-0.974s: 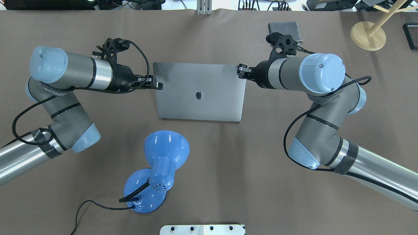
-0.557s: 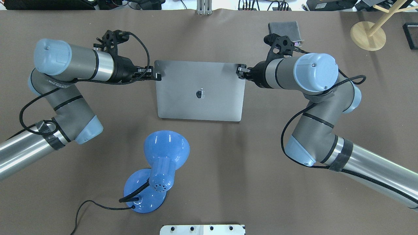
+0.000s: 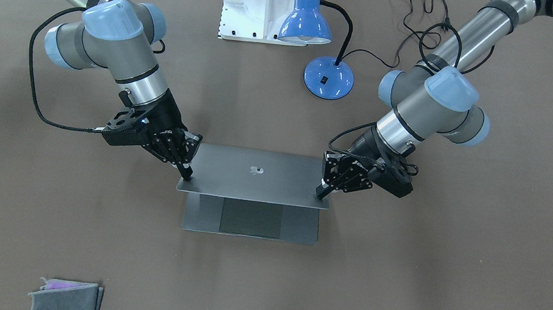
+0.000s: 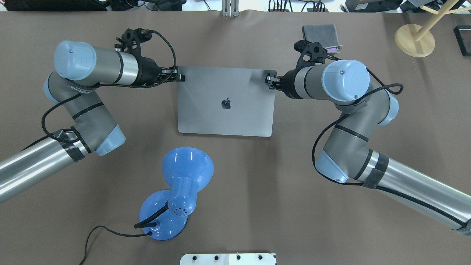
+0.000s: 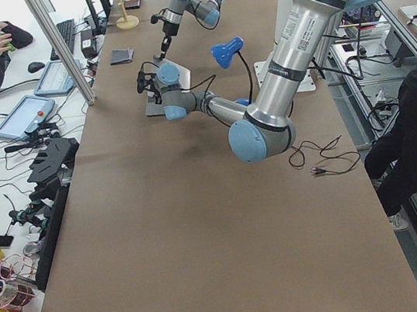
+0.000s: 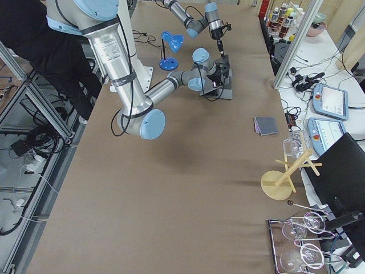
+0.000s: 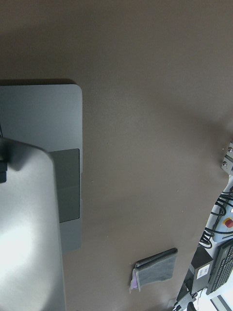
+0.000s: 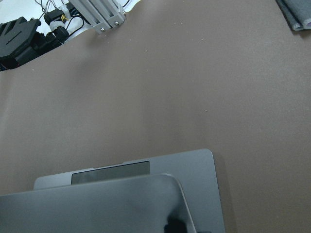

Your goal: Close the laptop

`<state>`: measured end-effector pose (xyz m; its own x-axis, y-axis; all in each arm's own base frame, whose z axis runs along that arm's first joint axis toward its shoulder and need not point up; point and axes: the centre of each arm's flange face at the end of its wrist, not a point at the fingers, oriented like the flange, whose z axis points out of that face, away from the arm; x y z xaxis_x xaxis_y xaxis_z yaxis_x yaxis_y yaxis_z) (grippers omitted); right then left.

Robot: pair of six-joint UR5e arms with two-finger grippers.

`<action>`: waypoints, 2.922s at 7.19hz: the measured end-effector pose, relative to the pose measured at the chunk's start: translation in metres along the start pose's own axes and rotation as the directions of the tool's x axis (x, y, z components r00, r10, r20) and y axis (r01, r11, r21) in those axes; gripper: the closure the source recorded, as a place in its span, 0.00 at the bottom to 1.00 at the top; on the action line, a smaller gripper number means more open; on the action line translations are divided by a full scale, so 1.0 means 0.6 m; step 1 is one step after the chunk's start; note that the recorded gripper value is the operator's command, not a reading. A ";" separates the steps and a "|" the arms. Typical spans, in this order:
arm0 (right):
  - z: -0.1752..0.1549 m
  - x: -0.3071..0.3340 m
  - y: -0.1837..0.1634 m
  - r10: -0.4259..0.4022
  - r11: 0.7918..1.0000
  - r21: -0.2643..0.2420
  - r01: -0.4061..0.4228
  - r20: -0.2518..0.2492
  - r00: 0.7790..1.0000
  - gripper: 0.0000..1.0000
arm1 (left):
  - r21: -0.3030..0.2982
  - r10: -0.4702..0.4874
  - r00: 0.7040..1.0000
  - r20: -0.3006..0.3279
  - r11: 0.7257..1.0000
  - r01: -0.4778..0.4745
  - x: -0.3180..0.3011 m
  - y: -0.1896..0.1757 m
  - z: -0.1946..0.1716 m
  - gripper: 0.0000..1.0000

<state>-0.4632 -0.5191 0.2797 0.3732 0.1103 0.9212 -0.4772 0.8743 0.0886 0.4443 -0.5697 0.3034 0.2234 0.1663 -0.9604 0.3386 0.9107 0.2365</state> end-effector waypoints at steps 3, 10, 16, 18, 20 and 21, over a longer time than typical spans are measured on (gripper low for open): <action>0.055 0.016 -0.004 0.005 1.000 -0.001 -0.005 -0.060 0.998 1.00 | 0.042 -0.012 0.996 0.090 0.999 0.008 -0.030 0.002 0.069 1.00; -0.002 0.069 -0.106 0.005 0.997 -0.080 -0.009 -0.049 0.999 0.00 | -0.125 0.027 0.986 0.162 0.992 -0.007 0.037 -0.085 -0.074 0.02; -0.277 0.573 -0.289 -0.334 0.927 -0.224 0.300 -0.129 0.934 0.00 | -0.395 0.382 0.843 0.379 0.890 -0.226 -0.210 -0.167 -0.439 0.02; -0.375 0.735 -0.293 -0.417 0.892 -0.264 0.367 -0.171 0.893 0.00 | -0.460 0.431 0.798 0.422 0.860 -0.220 -0.326 -0.183 -0.568 0.02; -0.450 0.836 -0.304 -0.449 0.869 -0.326 0.372 -0.205 0.870 0.00 | -0.548 0.416 0.793 0.445 0.827 -0.127 -0.433 -0.177 -0.674 0.02; -0.485 0.879 -0.308 -0.470 0.853 -0.359 0.378 -0.218 0.855 0.00 | -0.568 0.384 0.802 0.458 0.820 -0.069 -0.487 -0.151 -0.716 0.02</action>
<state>0.0534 -0.4847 0.6390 0.7172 -0.2137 0.6633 0.0197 0.9577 0.2872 -0.0445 -0.5386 0.4994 0.7277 0.3101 -0.6118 -0.2565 0.9503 0.1766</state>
